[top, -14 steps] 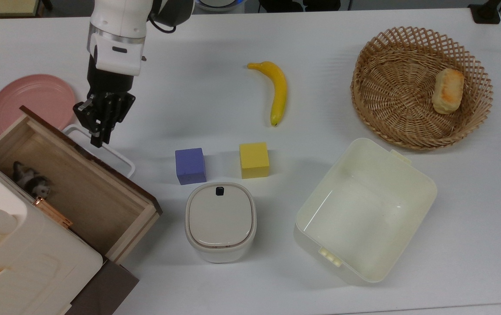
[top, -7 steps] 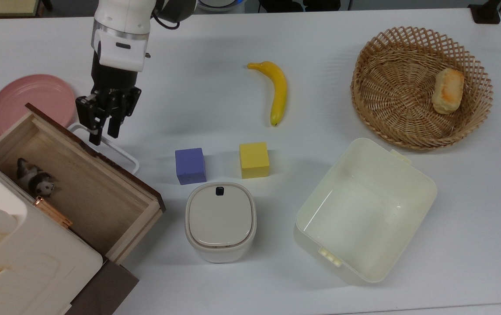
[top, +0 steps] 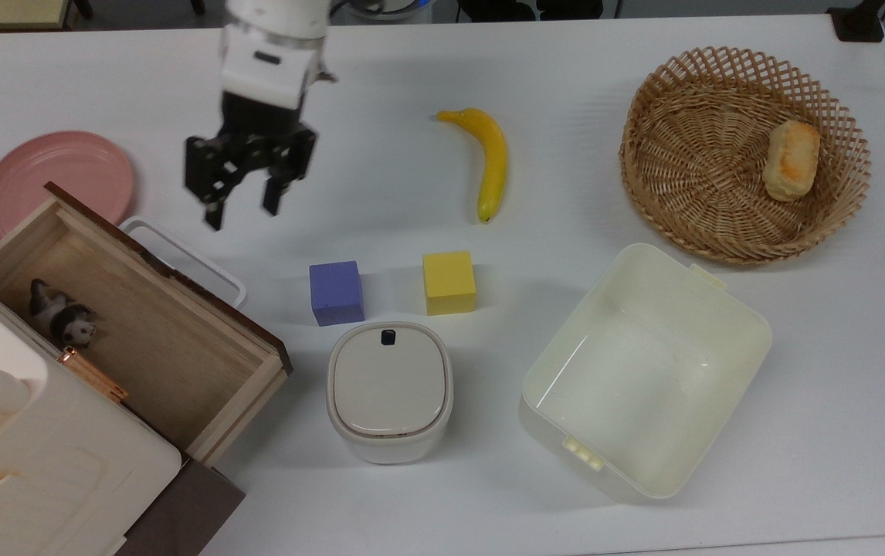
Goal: Open the drawer
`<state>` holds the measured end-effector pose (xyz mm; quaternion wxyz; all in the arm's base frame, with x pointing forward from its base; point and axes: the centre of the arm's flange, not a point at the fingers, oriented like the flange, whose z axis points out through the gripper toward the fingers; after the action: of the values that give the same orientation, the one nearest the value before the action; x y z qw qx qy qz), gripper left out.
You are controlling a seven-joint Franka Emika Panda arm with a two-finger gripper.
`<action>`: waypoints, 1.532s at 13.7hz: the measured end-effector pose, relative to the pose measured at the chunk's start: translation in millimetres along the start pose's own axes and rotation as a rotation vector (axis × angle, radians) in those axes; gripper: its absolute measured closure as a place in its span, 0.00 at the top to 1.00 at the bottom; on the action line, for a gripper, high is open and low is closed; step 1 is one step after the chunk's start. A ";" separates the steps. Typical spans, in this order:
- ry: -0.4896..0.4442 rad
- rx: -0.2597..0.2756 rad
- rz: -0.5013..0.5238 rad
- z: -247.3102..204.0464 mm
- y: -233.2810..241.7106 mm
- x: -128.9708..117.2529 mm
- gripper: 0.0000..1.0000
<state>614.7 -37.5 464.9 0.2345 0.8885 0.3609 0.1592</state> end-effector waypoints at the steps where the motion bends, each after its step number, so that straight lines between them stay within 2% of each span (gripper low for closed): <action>1: -0.023 0.061 0.075 -20.4 -7.3 14.8 0.74; 4: -0.082 0.210 0.260 -75.2 -13.9 40.7 0.77; 5: -0.101 0.240 0.329 -91.8 -14.0 45.1 0.77; 7: -0.183 0.281 0.427 -107.8 -17.5 41.1 0.80; 10: -0.234 0.376 0.544 -126.5 -17.2 35.5 0.83; 11: -0.240 0.401 0.583 -136.9 -15.0 32.8 0.95; 12: -0.248 0.408 0.605 -142.0 -14.9 30.7 1.00; 21: -0.331 0.422 0.730 -142.7 -19.7 22.8 1.00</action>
<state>554.7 34.3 576.8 0.0314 0.9994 0.0058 0.0100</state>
